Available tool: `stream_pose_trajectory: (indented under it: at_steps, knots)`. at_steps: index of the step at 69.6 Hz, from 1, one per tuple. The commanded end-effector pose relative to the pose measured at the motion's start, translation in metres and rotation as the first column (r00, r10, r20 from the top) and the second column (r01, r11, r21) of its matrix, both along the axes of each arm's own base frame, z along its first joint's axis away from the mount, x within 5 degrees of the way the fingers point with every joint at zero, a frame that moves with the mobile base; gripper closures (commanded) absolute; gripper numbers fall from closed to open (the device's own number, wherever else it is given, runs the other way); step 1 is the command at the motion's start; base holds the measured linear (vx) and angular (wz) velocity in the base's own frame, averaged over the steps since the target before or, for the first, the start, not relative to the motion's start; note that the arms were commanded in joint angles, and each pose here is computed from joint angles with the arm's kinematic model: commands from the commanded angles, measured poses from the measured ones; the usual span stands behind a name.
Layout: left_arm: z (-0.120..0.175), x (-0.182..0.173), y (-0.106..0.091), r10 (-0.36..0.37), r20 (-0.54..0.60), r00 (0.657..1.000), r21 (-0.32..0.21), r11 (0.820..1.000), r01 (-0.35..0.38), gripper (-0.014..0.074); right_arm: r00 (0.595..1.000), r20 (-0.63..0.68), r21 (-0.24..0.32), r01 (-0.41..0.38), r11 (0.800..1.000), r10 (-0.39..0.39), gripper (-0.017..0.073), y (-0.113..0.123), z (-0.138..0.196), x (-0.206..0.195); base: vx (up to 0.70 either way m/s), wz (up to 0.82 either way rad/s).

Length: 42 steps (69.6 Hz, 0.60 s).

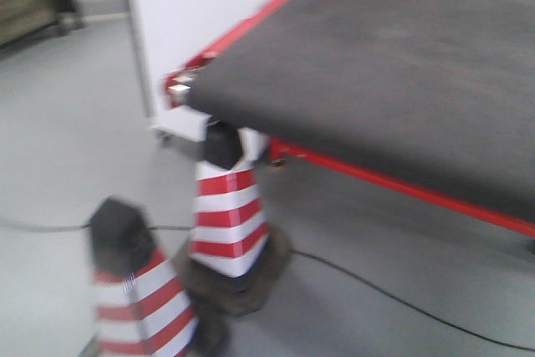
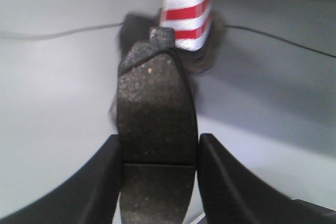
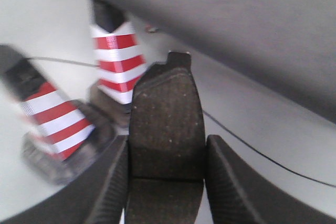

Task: Move and align brake pads A on conveyor
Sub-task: 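Turn the base toward the dark conveyor belt past the cones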

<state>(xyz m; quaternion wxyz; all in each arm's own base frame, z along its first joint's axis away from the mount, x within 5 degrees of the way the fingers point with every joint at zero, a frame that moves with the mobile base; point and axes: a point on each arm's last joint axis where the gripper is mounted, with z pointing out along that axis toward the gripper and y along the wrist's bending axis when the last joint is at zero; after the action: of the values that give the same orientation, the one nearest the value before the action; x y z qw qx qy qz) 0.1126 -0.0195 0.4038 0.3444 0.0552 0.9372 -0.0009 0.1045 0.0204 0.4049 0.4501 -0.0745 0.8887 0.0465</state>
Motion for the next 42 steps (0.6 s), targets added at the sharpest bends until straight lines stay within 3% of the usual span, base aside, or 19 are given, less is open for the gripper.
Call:
stream_pose_trajectory:
  at_steps: [1,25,42]
  knots:
    - [0.0081,0.0002,-0.0003,-0.002,0.054,0.999,-0.013,1.0,0.002,0.06,0.994,0.107,0.009,-0.002,1.0,0.001,0.0567,-0.0001,0.0139,0.0021,0.29,-0.83]
    - [0.0081,0.0002,-0.0003,-0.002,0.054,0.999,-0.013,1.0,0.002,0.06,0.994,0.108,0.009,-0.002,1.0,0.001,0.0567,-0.0001,0.014,0.0021,0.29,-0.78]
    - [0.0081,0.0002,-0.0003,-0.002,0.055,0.998,-0.013,1.0,0.002,0.06,0.995,0.101,0.008,-0.002,1.0,0.001,0.0567,-0.0001,0.0135,0.0018,0.3,-0.57]
